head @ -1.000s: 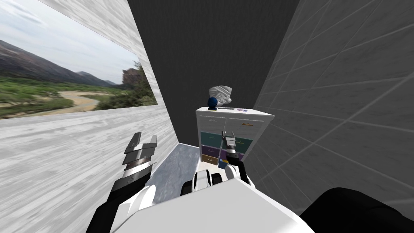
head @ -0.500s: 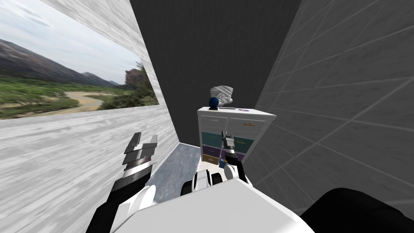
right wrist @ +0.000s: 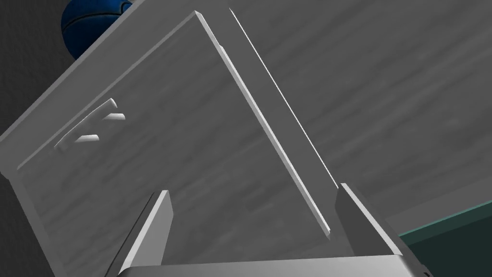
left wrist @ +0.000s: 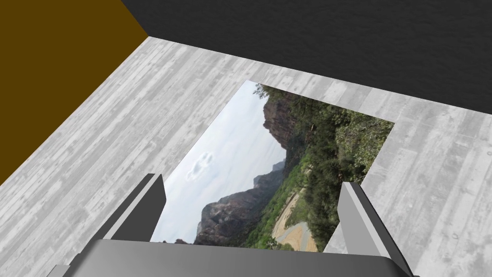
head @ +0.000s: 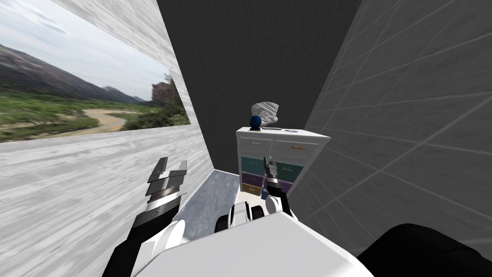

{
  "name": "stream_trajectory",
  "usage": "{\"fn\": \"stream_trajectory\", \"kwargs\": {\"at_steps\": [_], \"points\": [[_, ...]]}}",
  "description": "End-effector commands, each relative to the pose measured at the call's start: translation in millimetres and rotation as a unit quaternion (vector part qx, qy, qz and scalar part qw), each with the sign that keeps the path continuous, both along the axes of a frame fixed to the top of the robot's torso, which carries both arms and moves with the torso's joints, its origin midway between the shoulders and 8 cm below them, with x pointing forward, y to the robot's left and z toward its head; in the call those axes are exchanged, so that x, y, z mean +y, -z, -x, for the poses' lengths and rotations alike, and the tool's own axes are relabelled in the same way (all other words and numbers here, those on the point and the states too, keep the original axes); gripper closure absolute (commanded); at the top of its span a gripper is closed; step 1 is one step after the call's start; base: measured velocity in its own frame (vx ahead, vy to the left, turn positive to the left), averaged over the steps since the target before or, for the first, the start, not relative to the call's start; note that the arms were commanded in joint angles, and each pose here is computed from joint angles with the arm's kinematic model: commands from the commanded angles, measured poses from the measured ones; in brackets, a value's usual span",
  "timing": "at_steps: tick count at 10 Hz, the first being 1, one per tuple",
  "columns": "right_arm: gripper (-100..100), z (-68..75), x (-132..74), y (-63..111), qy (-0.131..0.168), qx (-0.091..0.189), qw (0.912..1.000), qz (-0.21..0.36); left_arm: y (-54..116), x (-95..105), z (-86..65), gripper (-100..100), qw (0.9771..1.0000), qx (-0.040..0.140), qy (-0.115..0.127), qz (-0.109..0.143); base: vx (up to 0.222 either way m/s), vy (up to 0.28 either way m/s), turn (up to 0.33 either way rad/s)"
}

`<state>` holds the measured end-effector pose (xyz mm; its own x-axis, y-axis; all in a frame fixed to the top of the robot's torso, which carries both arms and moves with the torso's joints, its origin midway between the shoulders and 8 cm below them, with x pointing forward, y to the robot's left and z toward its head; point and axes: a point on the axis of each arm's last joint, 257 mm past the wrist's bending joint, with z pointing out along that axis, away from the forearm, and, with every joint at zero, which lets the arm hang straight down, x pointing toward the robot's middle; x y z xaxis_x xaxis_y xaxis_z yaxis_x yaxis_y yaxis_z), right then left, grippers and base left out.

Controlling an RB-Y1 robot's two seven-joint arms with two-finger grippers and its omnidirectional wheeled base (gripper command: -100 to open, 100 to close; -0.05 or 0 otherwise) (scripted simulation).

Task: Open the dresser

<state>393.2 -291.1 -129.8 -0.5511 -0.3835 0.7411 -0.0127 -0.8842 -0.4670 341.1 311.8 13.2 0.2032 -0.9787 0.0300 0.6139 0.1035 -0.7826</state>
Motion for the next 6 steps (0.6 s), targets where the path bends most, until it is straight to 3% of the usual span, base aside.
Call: {"fn": "stream_trajectory", "kwargs": {"at_steps": [1,3,6], "points": [[-100,-4.1,-1,12.7,-0.021,0.000,0.9986,-0.048,0.0,0.0,0.0,0,1.0000,0.000,0.000,0.000,-0.005,0.028,0.015],[-100,-4.1,-1,12.7,-0.029,-0.005,0.9975,-0.064,0.0,0.0,0.0,0,1.0000,0.000,0.000,0.000,0.000,0.024,0.004],[-100,-11.4,-2,34.9,-0.056,0.000,0.9899,-0.130,0.0,0.0,0.0,0,1.0000,0.000,0.000,0.000,0.000,0.038,0.011]]}}
